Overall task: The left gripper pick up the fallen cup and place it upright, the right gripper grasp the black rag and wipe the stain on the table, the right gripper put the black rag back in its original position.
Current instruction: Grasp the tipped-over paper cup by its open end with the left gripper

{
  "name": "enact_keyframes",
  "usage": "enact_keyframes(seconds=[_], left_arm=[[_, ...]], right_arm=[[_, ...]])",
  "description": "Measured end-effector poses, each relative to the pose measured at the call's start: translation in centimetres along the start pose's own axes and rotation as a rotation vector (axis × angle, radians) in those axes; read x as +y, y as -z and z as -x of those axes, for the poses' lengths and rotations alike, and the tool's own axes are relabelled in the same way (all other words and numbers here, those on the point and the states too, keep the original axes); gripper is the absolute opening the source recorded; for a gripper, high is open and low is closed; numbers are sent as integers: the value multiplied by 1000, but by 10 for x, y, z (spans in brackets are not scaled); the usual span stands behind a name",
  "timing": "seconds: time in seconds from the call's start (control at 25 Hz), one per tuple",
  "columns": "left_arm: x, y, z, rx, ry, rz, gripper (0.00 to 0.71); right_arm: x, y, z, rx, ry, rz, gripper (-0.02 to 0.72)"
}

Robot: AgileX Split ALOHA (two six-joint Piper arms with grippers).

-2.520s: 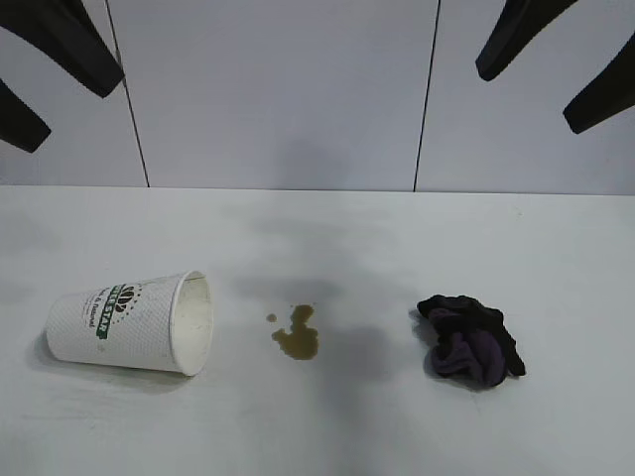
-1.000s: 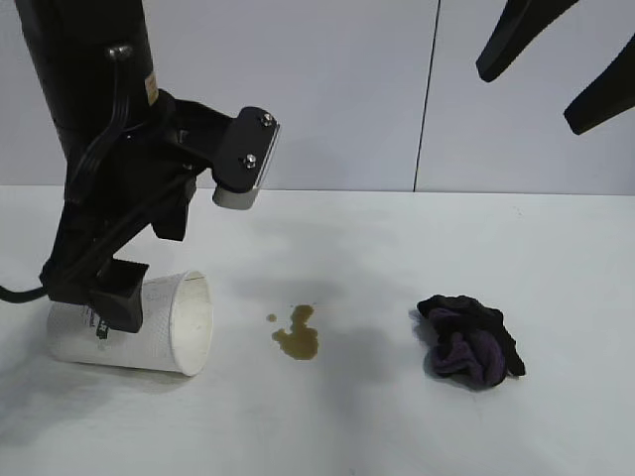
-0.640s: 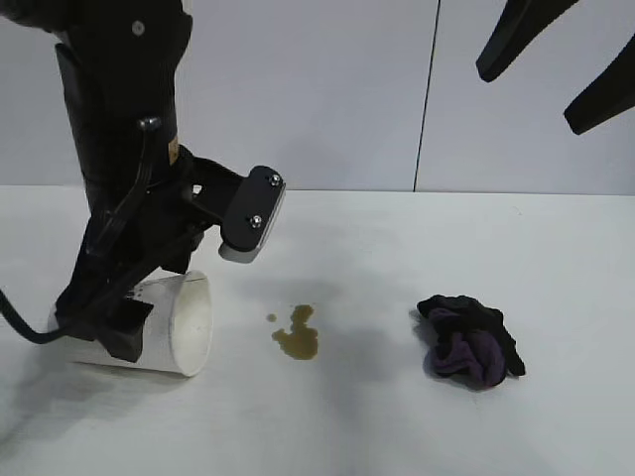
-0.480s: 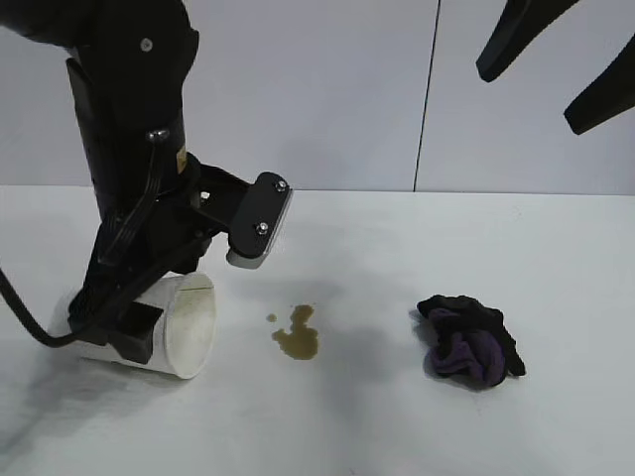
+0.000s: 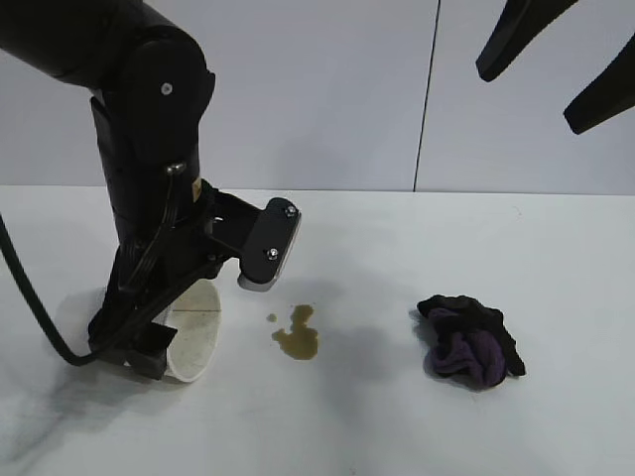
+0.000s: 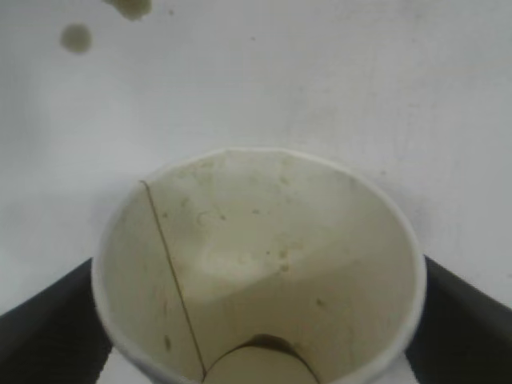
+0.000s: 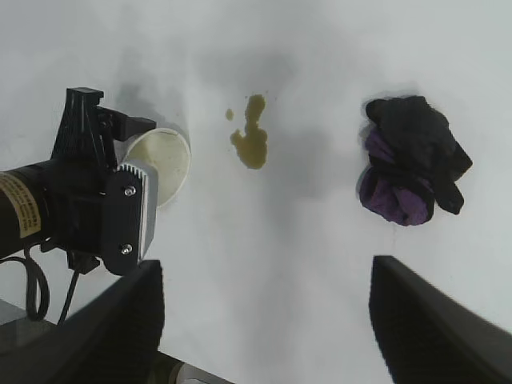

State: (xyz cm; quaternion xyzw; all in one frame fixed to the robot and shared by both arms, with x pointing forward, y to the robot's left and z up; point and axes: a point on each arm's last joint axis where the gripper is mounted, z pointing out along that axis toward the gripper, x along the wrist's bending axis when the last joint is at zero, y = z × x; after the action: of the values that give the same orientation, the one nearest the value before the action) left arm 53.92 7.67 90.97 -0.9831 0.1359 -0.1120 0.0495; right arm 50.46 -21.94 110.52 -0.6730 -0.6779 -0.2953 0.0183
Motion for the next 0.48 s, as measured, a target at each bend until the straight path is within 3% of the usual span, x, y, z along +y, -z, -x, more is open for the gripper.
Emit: enact_keyframes(seconds=[0.36,0.48], left_arm=[[2,0,0,4,22,28,631],[7,5,-2,18,54,88,587]], right_arm=[[0,0,0,0,0,0,495],[0,0,0,0,0,0,495]])
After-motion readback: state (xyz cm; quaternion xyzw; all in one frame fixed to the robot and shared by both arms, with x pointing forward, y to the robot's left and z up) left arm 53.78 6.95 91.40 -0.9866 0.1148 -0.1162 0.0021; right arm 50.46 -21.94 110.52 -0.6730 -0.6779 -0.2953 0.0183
